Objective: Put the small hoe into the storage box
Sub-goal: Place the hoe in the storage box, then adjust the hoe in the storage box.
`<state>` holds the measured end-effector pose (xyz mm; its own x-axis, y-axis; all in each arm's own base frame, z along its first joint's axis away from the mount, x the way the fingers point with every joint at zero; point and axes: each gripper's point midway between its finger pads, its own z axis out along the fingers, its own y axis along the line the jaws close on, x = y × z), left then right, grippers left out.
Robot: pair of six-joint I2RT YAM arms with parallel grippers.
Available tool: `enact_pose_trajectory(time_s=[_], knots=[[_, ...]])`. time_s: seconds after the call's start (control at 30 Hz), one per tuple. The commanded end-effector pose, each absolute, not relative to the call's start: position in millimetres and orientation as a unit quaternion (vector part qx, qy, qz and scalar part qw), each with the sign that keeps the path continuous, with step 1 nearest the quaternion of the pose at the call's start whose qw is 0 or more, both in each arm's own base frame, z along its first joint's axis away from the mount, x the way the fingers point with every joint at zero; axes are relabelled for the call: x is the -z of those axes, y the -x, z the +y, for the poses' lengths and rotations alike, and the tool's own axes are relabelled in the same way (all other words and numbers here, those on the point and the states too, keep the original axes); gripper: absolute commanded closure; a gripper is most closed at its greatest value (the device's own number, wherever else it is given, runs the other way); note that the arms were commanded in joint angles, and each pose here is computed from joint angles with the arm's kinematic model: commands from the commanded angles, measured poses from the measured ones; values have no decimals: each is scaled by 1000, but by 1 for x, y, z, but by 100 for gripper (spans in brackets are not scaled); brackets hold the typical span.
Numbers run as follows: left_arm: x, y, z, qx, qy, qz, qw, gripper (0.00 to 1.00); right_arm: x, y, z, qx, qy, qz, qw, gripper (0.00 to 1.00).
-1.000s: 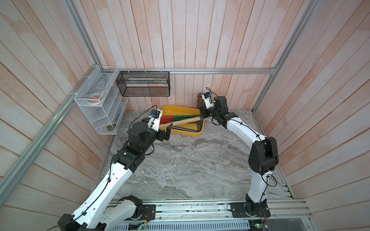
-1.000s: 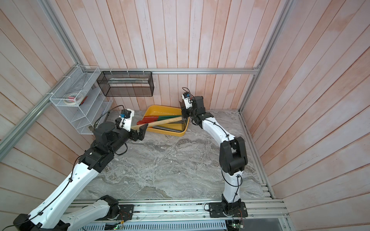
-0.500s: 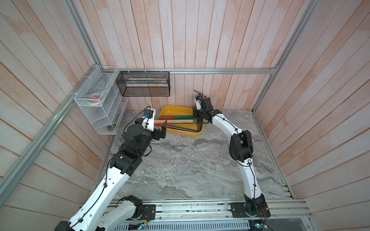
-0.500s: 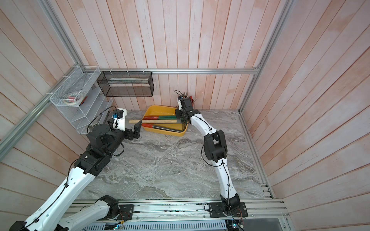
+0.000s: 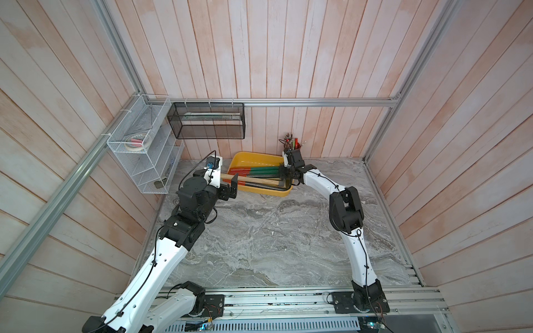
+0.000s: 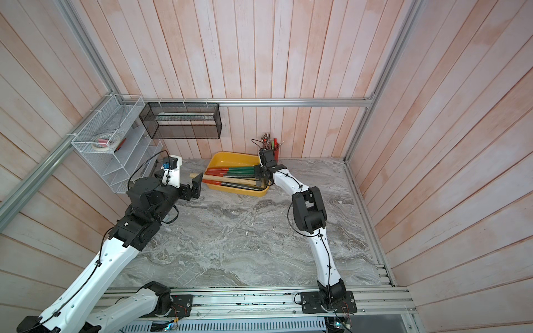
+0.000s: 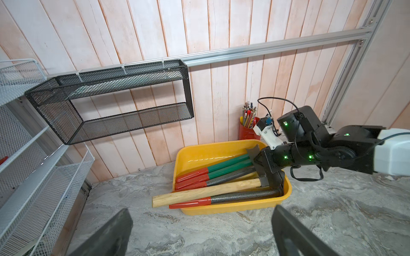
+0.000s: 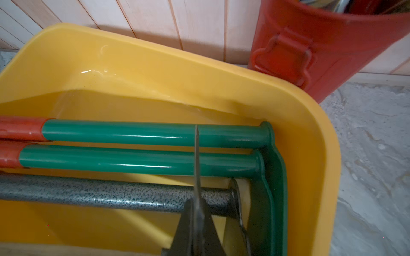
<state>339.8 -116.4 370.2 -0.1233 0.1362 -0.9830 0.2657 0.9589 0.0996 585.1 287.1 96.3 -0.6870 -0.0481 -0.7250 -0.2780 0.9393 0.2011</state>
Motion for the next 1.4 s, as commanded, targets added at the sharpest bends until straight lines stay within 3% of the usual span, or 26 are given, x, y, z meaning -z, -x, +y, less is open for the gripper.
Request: enact_pose_trajectory(time_s=[0.0, 0.13, 0.27, 0.5, 0.73, 1.03, 1.37], knots=[[-362, -342, -116, 49, -140, 751, 643, 0, -115, -583, 279, -139, 75, 903, 400, 100], [-358, -342, -115, 50, -138, 754, 640, 0, -114, -582, 274, -128, 64, 905, 400, 100], [-355, -343, -113, 52, -136, 755, 639, 0, -130, -584, 266, -111, 63, 900, 416, 73], [-351, -345, -112, 59, -132, 759, 635, 0, -207, -576, 266, -95, 78, 857, 500, 60], [-339, -354, -118, 93, -126, 770, 618, 0, -240, -553, 327, -170, 171, 820, 519, 60], [-321, -364, -119, 122, -110, 788, 594, 0, -195, -548, 424, -303, 253, 794, 463, 64], [-320, -361, -102, 115, -95, 791, 594, 0, -116, -515, 468, -327, 301, 812, 378, 68]])
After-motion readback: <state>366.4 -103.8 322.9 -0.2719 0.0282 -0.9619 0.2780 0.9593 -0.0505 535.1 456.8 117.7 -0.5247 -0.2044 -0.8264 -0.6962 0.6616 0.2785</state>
